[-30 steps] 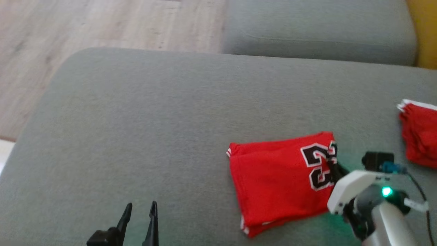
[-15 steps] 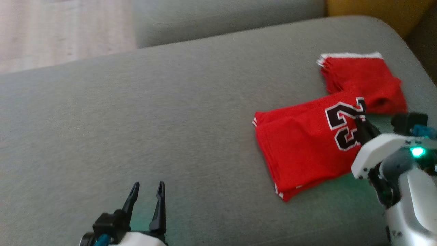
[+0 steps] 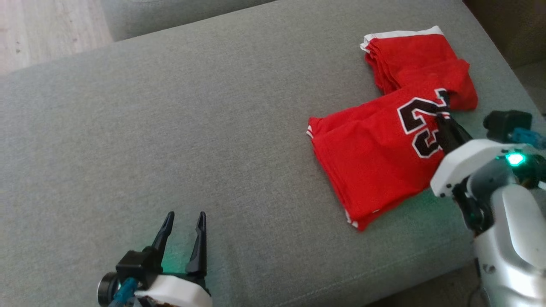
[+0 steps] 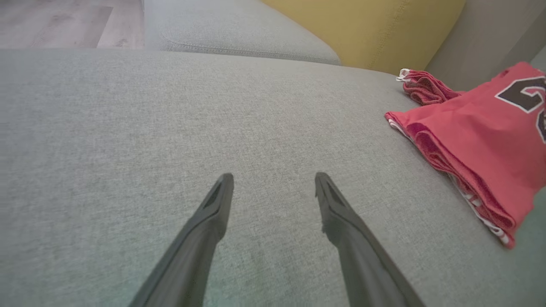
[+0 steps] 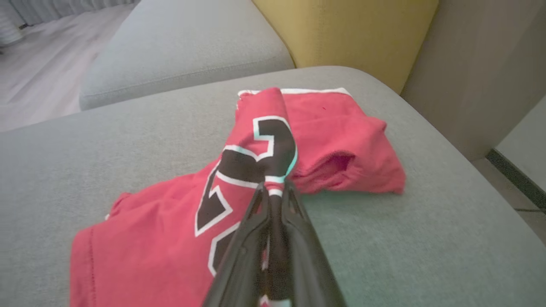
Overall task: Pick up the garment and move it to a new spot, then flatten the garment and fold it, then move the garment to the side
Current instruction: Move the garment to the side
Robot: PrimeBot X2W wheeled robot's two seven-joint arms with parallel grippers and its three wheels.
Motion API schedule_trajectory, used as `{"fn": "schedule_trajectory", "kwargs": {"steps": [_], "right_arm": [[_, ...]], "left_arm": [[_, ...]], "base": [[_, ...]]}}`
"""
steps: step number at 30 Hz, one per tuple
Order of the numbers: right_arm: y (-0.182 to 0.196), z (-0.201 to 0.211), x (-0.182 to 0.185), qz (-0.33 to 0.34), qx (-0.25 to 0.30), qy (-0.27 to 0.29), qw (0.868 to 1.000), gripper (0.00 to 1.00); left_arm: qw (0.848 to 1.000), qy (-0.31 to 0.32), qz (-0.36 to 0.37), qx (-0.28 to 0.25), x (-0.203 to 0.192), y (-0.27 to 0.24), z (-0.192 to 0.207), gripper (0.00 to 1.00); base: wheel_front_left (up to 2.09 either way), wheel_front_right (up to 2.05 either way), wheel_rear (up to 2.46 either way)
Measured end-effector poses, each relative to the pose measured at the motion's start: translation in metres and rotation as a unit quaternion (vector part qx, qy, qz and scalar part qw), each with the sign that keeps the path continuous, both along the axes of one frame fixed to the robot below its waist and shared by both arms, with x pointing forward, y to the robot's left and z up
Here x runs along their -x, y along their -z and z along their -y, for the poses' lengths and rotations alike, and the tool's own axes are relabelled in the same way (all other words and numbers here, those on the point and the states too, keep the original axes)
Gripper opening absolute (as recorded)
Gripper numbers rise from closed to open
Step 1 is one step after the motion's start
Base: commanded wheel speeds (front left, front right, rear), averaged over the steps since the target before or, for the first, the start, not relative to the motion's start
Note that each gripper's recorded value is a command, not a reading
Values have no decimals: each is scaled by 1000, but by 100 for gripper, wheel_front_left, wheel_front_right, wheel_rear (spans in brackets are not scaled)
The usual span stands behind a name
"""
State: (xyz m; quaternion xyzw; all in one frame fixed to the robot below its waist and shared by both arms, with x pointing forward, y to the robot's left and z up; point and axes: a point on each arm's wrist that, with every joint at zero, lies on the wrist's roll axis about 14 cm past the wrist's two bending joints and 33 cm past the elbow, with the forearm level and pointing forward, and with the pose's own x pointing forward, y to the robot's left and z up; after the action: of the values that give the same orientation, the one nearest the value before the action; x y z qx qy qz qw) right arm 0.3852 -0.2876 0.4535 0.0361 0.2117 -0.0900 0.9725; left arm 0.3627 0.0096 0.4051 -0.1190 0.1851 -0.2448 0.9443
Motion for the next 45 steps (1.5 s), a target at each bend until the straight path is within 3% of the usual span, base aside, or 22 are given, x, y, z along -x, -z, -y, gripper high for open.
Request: {"fn": "schedule_trajectory", "kwargs": {"steps": [8, 14, 25, 30, 31, 32, 33, 45], "right_arm": [[-50, -29, -39, 62, -1, -51, 997, 0], [-73, -34, -60, 76, -17, -60, 995, 0], [-100, 9, -93, 99, 3, -16, 995, 0], [-86, 50, -93, 91, 12, 41, 995, 0], [-82, 56, -92, 88, 14, 50, 995, 10], [-79, 62, -90, 86, 19, 60, 994, 42], [-76, 67, -88, 83, 29, 65, 994, 100], [-69, 76, -75, 86, 51, 81, 992, 100]], "left_arm": [[1000, -17, 15, -10, 3, -9, -13, 100], [999, -44, 28, -17, 11, -18, -31, 100], [995, -91, 22, -25, 25, -15, -63, 100], [995, -97, 6, -28, 23, -8, -68, 100], [995, -97, 4, -29, 22, -6, -68, 100], [995, -97, 2, -29, 22, -5, -68, 100], [995, -95, 0, -29, 22, -4, -68, 100], [997, -75, 0, -31, 18, -5, -58, 100]], "base": [[0, 0, 0], [0, 0, 0], [0, 0, 0], [0, 0, 0], [0, 0, 0], [0, 0, 0], [0, 0, 0], [0, 0, 0]]}}
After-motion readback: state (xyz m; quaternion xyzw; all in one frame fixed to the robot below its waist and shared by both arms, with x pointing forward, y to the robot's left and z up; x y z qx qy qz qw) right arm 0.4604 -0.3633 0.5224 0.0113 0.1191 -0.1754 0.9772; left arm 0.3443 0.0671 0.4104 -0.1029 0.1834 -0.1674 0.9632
